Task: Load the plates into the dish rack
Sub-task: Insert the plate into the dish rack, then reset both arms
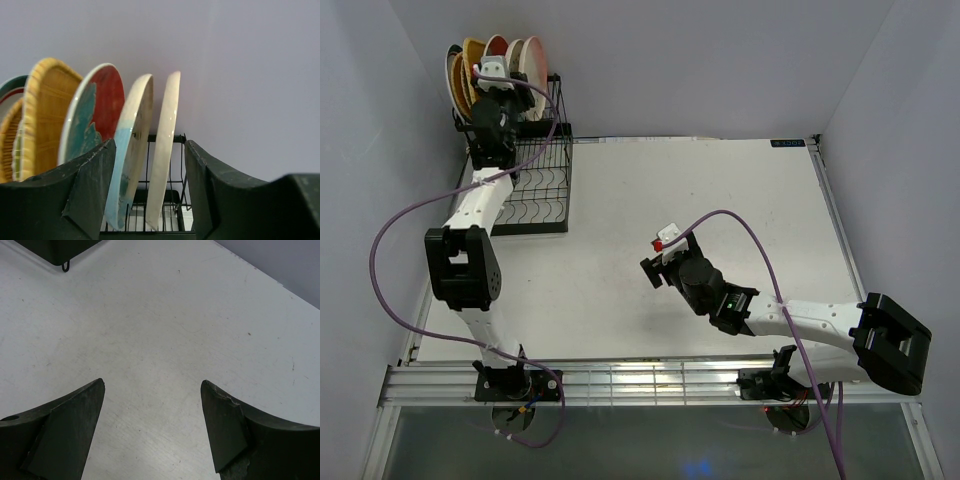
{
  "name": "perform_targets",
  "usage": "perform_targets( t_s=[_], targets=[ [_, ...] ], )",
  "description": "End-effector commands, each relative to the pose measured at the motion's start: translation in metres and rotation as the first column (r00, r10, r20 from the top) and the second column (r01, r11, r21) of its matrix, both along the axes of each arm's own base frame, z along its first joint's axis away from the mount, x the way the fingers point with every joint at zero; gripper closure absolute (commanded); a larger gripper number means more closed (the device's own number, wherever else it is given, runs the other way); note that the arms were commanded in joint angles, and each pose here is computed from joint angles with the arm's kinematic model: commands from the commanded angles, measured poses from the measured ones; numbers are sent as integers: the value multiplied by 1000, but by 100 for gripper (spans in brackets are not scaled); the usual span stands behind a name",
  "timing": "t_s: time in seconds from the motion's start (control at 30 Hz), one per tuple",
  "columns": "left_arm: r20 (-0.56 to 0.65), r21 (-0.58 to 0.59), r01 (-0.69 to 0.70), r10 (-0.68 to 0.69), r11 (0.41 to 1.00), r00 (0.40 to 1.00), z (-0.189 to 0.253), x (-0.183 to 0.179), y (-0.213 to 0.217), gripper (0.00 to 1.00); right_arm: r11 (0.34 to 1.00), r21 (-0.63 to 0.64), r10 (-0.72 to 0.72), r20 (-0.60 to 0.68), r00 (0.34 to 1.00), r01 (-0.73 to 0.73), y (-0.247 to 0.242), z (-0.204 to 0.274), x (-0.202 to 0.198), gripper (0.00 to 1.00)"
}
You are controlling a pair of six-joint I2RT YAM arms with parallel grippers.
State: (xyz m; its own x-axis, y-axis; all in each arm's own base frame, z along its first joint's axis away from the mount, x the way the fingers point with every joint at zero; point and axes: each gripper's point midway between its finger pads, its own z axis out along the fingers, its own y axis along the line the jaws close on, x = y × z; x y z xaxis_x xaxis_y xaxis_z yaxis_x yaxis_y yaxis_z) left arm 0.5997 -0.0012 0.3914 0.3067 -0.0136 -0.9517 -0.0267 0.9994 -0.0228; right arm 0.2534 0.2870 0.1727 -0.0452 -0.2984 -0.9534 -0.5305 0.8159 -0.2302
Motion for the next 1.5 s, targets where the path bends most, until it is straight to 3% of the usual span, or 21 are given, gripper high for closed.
perform_targets(
  t_s=[0.0,0.33,0.47,0.6,0.73,0.93,1.23,1.47],
  targets=[
    [100,-63,-26,33,998,994,61,-45,10,32,997,79,-11,24,1000,9,4,26,4,17],
    [118,-120,32,-18,992,993,69,-118,2,18,997,81,-16,23,1000,14,2,26,3,14],
    [59,-148,85,-77,985,995,34,-138,-8,13,996,84,-13,24,1000,11,2,27,3,12],
    [-8,-175,141,-144,975,989,-6,-150,-19,11,996,88,-15,23,1000,13,2,27,3,2],
    [-82,-210,137,-157,968,984,-48,-159,-21,7,995,100,0,28,1000,-3,5,29,2,10],
    [-127,-254,68,-103,965,987,-83,-174,-11,2,991,134,7,37,999,-12,9,35,3,10],
    [-74,-146,67,-78,987,994,-45,-165,-7,2,988,153,-9,37,999,3,13,39,6,10],
    [-119,-97,75,-87,992,989,-6,-104,5,22,986,165,1,33,999,-6,13,40,4,10]
  ],
)
